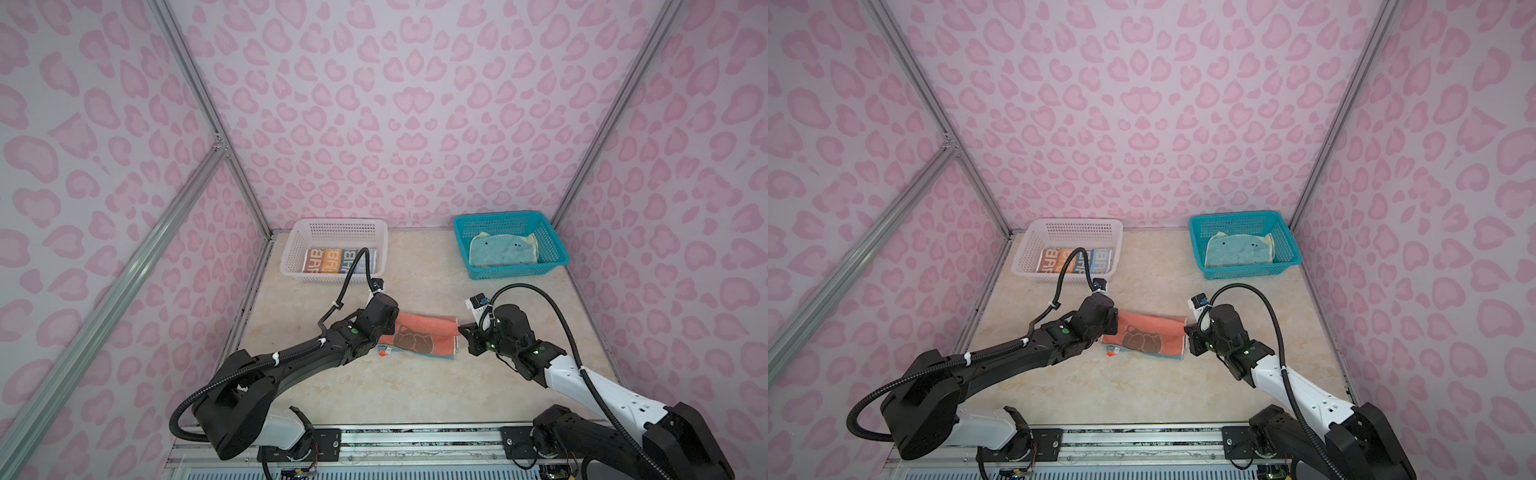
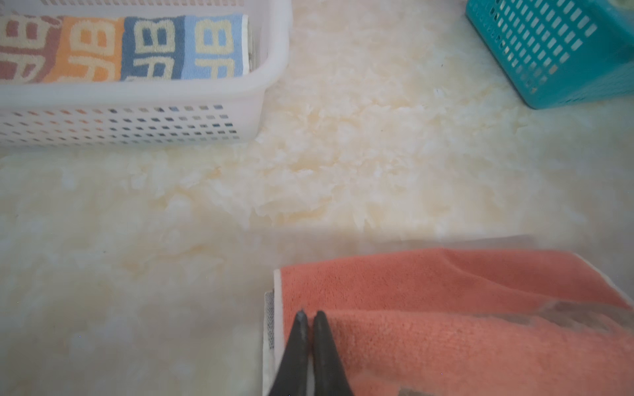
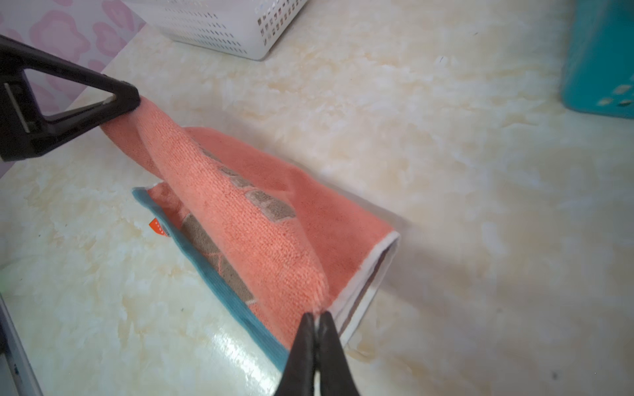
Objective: Fold and stack the towels
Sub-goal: 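Lift the far edge with both grippers and fold it toward the robot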
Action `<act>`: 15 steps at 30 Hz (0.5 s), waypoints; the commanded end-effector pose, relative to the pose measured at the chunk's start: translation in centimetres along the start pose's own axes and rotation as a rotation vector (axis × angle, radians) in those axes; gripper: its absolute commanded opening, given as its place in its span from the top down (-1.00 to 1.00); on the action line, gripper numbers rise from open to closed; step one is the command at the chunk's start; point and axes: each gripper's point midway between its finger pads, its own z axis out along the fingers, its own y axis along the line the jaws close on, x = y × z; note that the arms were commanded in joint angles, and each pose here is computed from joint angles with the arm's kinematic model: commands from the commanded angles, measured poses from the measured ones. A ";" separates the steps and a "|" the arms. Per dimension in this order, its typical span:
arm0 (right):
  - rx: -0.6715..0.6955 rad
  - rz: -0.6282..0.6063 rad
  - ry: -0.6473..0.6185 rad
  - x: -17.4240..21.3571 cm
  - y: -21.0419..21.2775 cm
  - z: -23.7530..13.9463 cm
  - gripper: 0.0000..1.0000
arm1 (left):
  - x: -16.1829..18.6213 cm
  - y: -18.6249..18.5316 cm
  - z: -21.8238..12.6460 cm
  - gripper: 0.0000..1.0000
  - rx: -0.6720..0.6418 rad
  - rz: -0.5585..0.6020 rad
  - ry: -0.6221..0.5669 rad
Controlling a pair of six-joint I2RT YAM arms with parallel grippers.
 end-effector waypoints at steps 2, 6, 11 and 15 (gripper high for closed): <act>0.045 0.057 0.081 3.0 -0.4 0.1 1.00 | 2.1 1.0 -0.1 0.90 -0.048 -0.022 0.024; 0.048 0.078 0.138 5.2 0.1 0.8 1.00 | 4.0 0.5 0.4 0.76 -0.051 -0.013 0.056; 0.101 0.107 0.218 7.4 -0.4 1.0 0.65 | 5.7 0.6 0.6 0.51 -0.087 0.001 0.071; 0.153 0.111 0.191 6.6 -1.1 -0.1 0.21 | 6.0 1.2 -0.4 -0.27 -0.092 -0.004 0.049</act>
